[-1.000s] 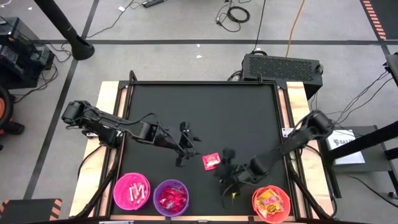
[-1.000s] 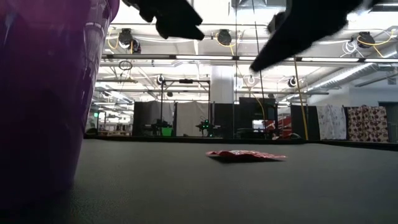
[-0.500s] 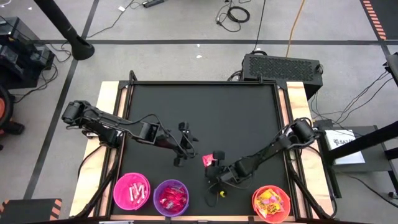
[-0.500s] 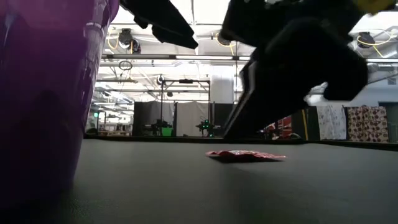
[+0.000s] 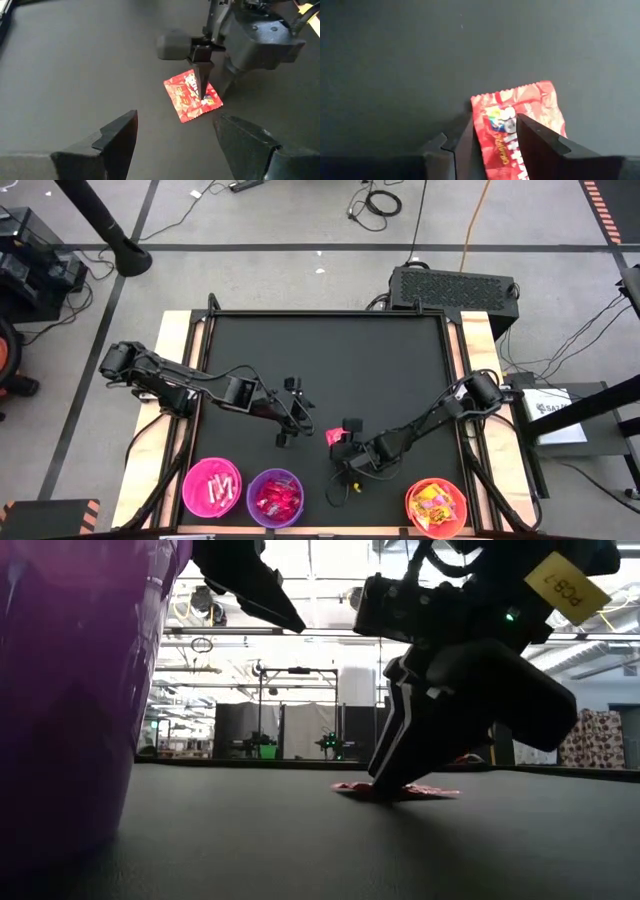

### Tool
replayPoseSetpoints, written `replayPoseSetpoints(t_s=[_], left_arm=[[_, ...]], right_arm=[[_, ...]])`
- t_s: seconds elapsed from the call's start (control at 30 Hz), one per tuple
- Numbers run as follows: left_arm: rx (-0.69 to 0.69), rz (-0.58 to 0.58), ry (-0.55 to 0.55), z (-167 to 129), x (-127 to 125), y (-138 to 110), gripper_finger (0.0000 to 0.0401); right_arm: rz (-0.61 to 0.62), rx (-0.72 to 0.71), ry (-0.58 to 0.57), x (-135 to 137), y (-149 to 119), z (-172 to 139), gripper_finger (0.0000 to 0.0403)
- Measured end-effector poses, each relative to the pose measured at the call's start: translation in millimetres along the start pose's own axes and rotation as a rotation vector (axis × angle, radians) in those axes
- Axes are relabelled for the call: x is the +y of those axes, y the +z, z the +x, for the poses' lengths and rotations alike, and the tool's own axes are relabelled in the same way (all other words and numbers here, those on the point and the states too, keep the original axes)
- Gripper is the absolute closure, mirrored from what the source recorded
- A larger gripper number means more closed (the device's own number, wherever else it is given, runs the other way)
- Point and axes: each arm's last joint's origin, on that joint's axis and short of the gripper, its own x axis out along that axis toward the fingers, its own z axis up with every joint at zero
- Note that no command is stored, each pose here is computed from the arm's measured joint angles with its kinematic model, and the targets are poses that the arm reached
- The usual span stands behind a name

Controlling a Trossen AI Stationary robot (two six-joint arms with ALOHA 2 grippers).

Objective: Sort candy by brand, put in halloween buckets
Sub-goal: Put the red candy into the violet bucket

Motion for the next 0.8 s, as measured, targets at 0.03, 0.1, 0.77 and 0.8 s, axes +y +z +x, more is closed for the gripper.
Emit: replayPoseSetpoints(t_s=[0.03, 0.1, 0.77, 0.8], left_arm=[[0.0, 0.0, 0.0, 0.0, 0.0, 0.0, 0.0134], [0.0, 0.0, 0.0, 0.0, 0.0, 0.0, 0.0134], [-0.001, -0.003, 0.0, 0.0, 0.0, 0.1, 0.0134], [-0.001, -0.003, 0.0, 0.0, 0.0, 0.1, 0.0134]], right_arm=[[-0.001, 0.006, -0.003, -1.2, -0.2, 0.5, 0.0263], [-0.005, 0.015, -0.006, -3.0, -0.6, 1.3, 0.0274], [-0.013, 0.034, 0.012, -7.6, 0.1, 3.4, 0.0402], [-0.012, 0.032, 0.011, -8.0, 0.6, 2.4, 0.0402]])
